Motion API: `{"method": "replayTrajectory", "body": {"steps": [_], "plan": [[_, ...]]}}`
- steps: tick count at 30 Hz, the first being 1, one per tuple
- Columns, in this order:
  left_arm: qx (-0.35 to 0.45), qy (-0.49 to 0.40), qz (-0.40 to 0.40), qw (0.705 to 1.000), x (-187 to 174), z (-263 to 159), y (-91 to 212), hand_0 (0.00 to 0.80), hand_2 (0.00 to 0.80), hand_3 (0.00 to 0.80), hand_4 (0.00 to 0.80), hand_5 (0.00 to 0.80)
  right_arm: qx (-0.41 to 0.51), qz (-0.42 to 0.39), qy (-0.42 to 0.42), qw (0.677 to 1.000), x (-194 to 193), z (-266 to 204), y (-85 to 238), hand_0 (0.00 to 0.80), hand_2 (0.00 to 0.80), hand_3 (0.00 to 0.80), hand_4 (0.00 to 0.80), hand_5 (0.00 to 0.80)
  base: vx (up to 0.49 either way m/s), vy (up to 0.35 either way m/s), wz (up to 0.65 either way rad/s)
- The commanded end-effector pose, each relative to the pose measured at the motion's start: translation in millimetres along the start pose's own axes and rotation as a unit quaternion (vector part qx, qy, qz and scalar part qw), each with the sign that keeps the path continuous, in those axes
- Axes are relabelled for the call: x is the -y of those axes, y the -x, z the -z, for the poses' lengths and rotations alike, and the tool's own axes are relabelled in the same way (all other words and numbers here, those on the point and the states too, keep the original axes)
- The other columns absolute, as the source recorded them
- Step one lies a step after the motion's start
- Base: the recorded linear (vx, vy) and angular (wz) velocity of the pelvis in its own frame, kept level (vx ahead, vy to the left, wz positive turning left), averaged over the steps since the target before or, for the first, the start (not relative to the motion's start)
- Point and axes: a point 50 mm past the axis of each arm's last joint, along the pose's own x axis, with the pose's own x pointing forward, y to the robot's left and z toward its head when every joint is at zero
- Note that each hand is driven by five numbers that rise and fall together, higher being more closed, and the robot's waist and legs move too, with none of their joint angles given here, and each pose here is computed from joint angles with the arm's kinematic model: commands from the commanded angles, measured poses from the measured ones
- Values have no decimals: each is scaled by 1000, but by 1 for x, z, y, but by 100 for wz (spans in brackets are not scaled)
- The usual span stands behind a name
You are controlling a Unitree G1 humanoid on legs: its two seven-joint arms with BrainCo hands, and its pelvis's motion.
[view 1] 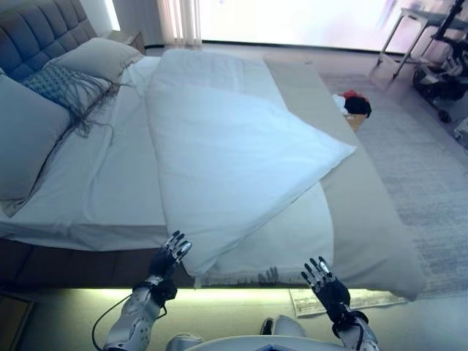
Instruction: Make the bed neatly
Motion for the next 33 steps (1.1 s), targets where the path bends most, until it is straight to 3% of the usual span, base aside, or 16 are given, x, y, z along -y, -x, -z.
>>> {"method": "replayTrajectory", "body": {"steps": [1, 6, 13, 21, 28, 33], "plan": [[73, -2, 52, 996, 15, -24, 9, 0, 0, 0, 0, 0, 39, 8, 9, 999, 6, -23, 2, 0, 0, 0, 0, 0, 143, -239, -6], [54, 0, 90, 994, 33, -12, 11, 0, 0, 0, 0, 0, 59, 23, 6, 998, 17, -38, 12, 0, 0, 0, 0, 0, 105, -188, 3], [52, -11, 90, 994, 25, -15, 13, 0, 0, 0, 0, 0, 58, 22, -20, 998, 9, -35, 14, 0, 0, 0, 0, 0, 171, 40, 4], [56, -22, 115, 992, 28, -19, 7, 0, 0, 0, 0, 0, 72, 20, -24, 997, 4, -27, 15, 0, 0, 0, 0, 0, 225, 227, 3], [75, -13, 76, 994, 18, -36, 3, 0, 0, 0, 0, 0, 49, -2, -18, 999, -18, -9, 1, 0, 0, 0, 0, 0, 238, 303, -9], [61, -18, 76, 995, 20, -35, -4, 0, 0, 0, 0, 0, 54, 35, -24, 998, -12, -3, 1, 0, 0, 0, 0, 0, 187, 317, 22]]}}
